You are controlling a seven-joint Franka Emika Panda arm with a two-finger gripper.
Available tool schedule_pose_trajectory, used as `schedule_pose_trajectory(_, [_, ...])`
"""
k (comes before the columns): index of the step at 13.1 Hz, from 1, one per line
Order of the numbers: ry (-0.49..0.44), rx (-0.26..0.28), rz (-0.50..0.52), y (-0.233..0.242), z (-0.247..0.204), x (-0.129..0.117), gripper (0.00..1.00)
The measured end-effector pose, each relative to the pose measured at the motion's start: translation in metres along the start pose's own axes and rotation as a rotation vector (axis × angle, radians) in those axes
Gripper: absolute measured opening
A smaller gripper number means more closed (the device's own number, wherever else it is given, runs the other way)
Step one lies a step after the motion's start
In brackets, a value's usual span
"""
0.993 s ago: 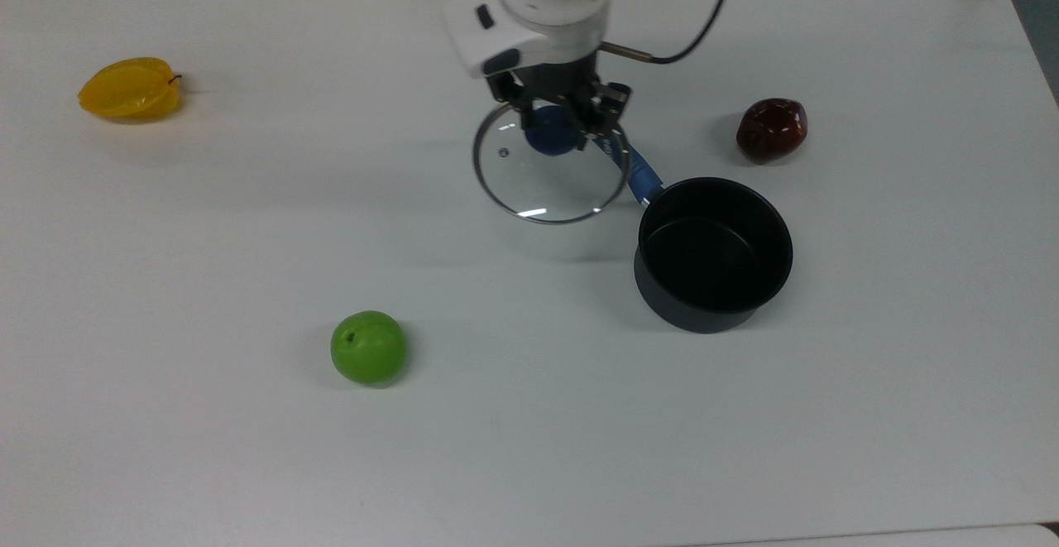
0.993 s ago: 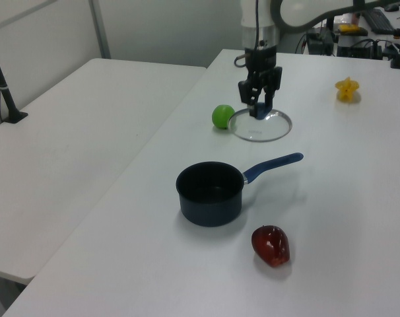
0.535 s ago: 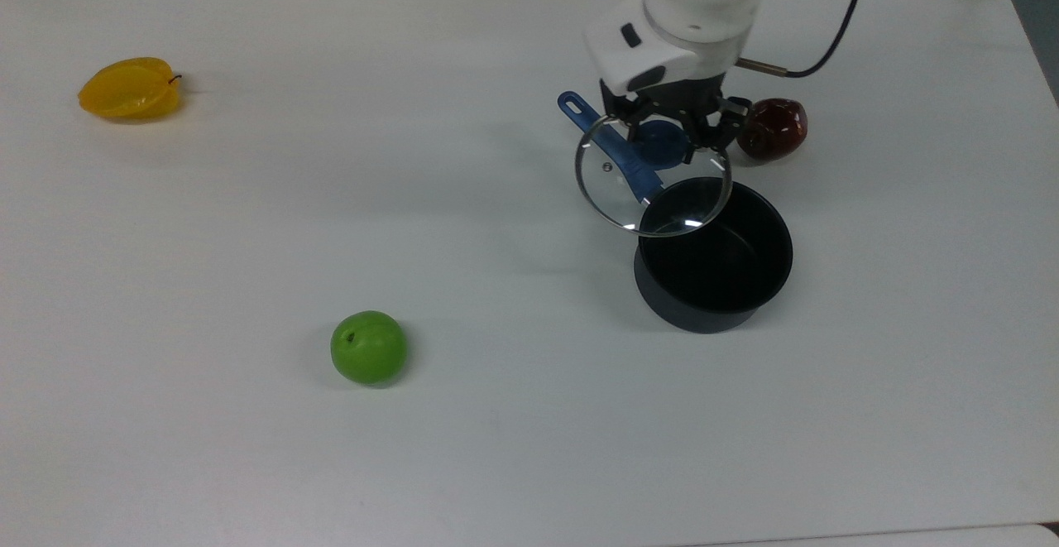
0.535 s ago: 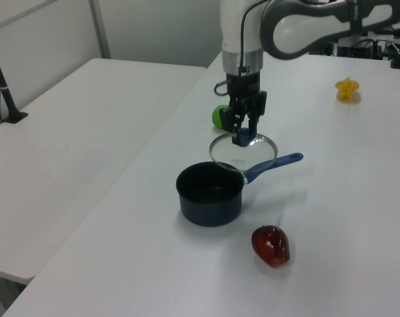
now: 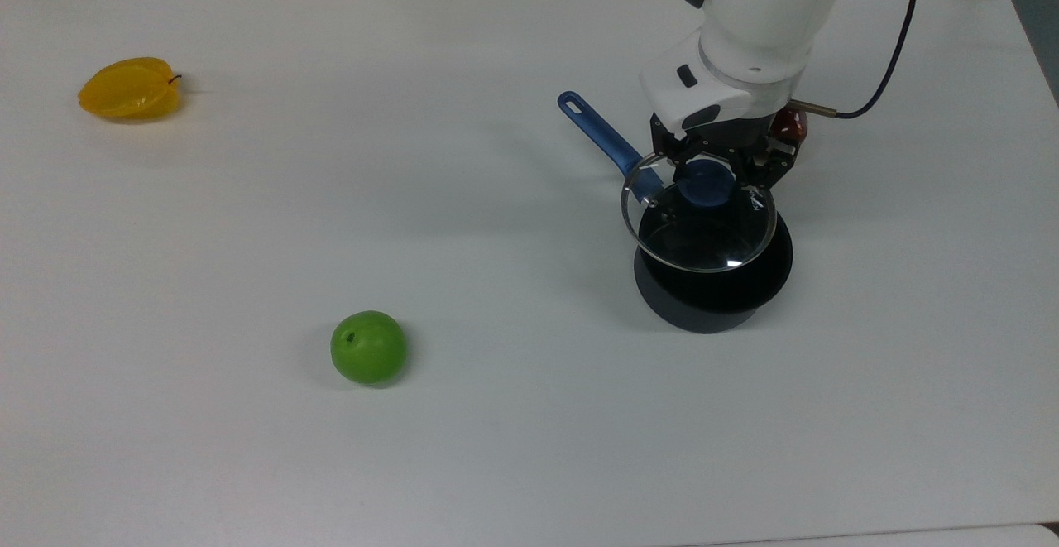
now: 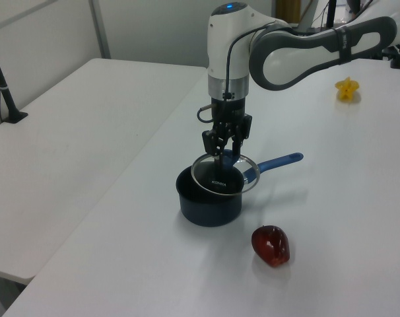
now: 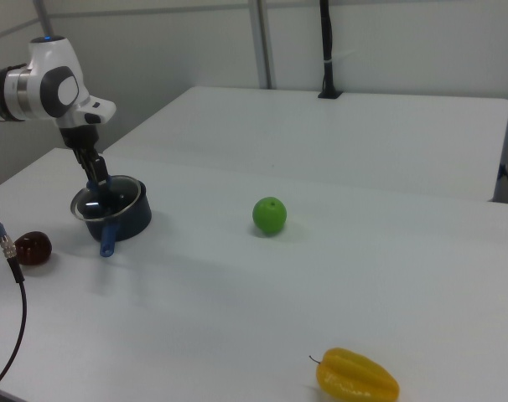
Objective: Close lid
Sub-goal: 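Lower the glass lid onto the rim of the saucepan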
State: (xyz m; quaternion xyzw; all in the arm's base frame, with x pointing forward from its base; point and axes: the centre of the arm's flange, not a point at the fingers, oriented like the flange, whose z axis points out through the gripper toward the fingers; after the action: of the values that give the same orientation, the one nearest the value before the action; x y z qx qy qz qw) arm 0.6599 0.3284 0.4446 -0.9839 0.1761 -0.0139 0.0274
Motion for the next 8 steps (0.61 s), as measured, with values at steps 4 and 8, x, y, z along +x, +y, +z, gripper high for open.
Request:
schedule_pose_trajectory(4, [0.027, 0.027, 0.023, -0.009, -0.007, 0.004, 0.60])
schedule_pose_trajectory(8, [0.066, 0.070, 0.045, -0.016, -0.006, 0.010, 0.60])
